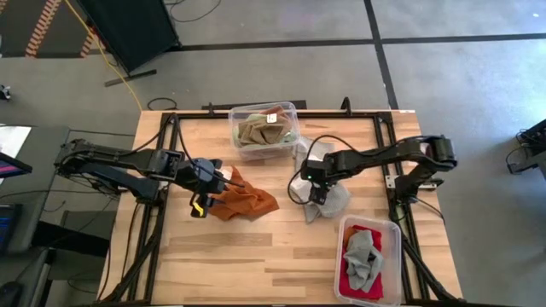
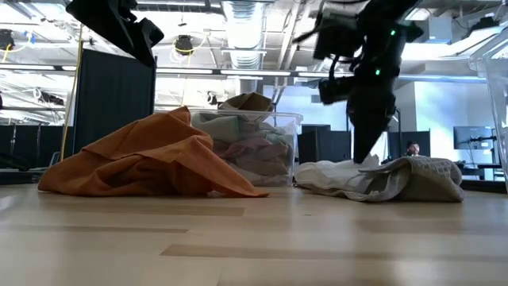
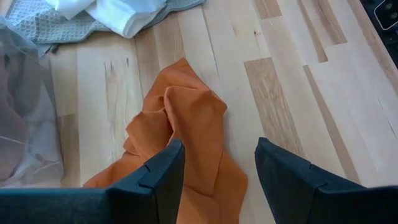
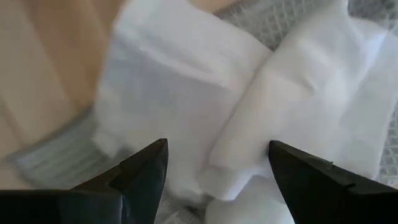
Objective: Sort towels by color in basket
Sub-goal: Put the white towel into the top transparent bin
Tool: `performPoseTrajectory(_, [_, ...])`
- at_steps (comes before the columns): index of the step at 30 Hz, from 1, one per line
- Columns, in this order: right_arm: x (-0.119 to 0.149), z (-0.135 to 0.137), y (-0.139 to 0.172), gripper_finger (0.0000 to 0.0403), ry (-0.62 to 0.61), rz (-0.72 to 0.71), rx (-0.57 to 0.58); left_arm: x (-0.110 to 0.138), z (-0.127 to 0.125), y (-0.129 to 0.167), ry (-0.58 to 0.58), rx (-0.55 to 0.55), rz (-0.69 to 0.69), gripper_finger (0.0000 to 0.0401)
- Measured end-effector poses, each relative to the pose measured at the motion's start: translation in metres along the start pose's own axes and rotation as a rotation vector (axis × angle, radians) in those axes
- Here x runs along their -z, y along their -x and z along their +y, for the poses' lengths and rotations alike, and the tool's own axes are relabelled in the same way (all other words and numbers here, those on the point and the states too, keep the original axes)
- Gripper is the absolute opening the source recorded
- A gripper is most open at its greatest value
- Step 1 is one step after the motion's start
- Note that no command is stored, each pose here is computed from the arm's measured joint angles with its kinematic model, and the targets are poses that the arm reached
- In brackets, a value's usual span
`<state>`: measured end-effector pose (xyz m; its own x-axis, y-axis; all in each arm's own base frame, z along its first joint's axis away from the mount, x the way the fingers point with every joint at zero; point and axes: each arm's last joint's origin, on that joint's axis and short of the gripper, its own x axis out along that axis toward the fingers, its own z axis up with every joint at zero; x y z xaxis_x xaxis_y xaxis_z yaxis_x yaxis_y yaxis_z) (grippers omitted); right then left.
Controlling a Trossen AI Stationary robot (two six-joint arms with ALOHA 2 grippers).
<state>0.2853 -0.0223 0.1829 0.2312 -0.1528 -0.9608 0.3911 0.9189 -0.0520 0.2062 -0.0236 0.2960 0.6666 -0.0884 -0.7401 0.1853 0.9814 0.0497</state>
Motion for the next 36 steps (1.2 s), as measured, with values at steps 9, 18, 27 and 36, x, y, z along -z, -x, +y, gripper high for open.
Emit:
performPoseTrajectory(9, [-0.001,0.001,-0.033,0.0299,0.015,0.082,0.069,0.0,0.0,0.0,0.0,0.0,-0.001,0.0187])
performPoseTrajectory(18, [-0.003,-0.001,-0.018,0.0155,0.007,0.027,0.056,0.0,0.0,0.0,0.0,-0.001,-0.001,0.0187])
performPoseTrajectory(27, [-0.002,-0.008,0.03,0.0024,-0.025,-0.137,0.005,0.0,0.0,0.0,0.005,-0.004,0.0,0.0187])
performPoseTrajectory(36, [0.002,-0.01,0.07,0.0026,-0.065,-0.327,-0.051,0.0,0.0,0.0,0.007,-0.004,0.0,0.0187])
